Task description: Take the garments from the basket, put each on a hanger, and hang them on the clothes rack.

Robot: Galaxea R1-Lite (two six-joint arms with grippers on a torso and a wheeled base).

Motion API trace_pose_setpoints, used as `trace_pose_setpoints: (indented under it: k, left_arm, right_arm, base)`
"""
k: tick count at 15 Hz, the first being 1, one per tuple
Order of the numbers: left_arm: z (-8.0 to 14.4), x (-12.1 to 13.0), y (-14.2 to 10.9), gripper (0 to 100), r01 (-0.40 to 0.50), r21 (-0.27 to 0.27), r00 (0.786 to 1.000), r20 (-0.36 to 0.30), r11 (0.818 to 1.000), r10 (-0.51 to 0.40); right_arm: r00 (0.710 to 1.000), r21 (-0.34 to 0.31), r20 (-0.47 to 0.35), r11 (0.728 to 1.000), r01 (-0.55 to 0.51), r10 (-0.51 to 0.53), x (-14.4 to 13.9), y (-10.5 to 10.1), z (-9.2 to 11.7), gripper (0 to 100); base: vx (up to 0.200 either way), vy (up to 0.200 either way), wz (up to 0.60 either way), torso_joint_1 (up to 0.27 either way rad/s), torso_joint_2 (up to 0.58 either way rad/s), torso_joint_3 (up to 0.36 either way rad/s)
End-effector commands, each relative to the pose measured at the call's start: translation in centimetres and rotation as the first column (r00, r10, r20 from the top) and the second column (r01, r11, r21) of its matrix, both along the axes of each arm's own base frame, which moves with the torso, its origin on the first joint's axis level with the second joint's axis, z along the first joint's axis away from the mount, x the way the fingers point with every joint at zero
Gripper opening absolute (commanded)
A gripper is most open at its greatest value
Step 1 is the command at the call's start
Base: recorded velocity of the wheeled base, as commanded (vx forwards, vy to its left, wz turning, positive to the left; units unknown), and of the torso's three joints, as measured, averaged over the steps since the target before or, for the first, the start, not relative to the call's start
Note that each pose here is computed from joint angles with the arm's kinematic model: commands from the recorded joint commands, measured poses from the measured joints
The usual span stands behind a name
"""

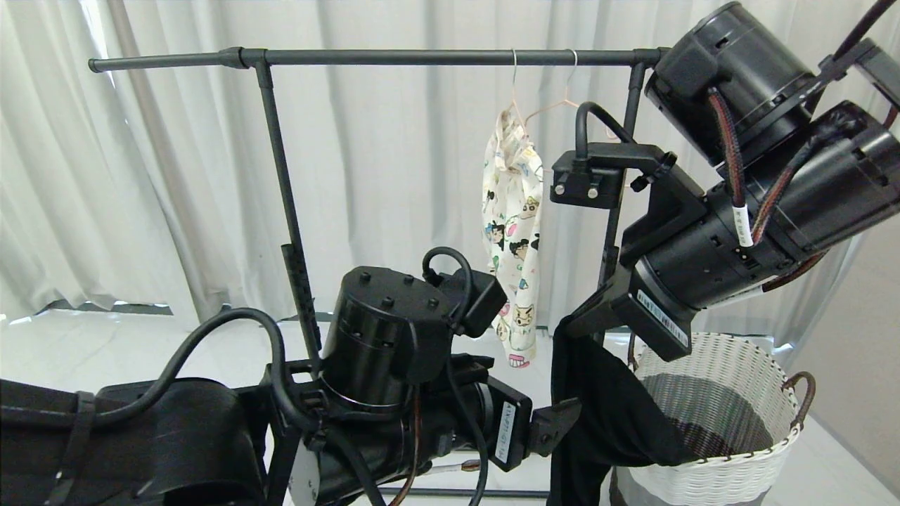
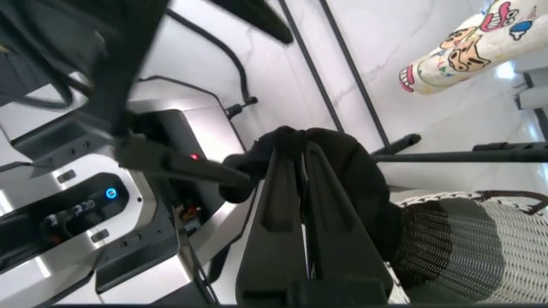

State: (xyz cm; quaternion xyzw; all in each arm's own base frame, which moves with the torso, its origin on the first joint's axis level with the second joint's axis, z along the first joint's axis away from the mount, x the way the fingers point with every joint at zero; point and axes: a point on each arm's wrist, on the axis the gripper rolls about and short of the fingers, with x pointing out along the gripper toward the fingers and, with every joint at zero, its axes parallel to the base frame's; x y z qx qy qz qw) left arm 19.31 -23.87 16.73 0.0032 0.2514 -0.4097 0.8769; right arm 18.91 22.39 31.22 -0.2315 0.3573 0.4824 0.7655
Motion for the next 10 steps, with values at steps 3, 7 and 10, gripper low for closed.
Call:
trace_pose_setpoints:
  k: [3,7,10]
  left_arm:
    - [-1.6,0.6,-0.8,100,-0.030,0.048,0.999,-0.021,0.998,0.031]
    - [-3.5,0.9,-0.8,100,-0.116,0.090,0.990,-0.069,0.989,0.123]
    - [-4.9,0.2,0.2,100,-0.137,0.147,0.985,-0.088,0.980,0.151]
  right_arm:
    - [1.000,0.009,0.007,1.000,-0.001,0.001,-0.2,-0.2,0.3,0]
    - [1.000,0.015,0.012,1.000,-0.001,0.001,-0.4,-0.4,0.5,0]
    - [1.000,0.022,0.020,1.000,0.001,-0.002,-0.6,-0.8,0.9,0]
  base:
    - [0.000,0.000,0.00,0.000,0.00,0.000]
    - [0.000,0.000,0.00,0.000,0.00,0.000]
    - [0.000,0.000,0.00,0.000,0.00,0.000]
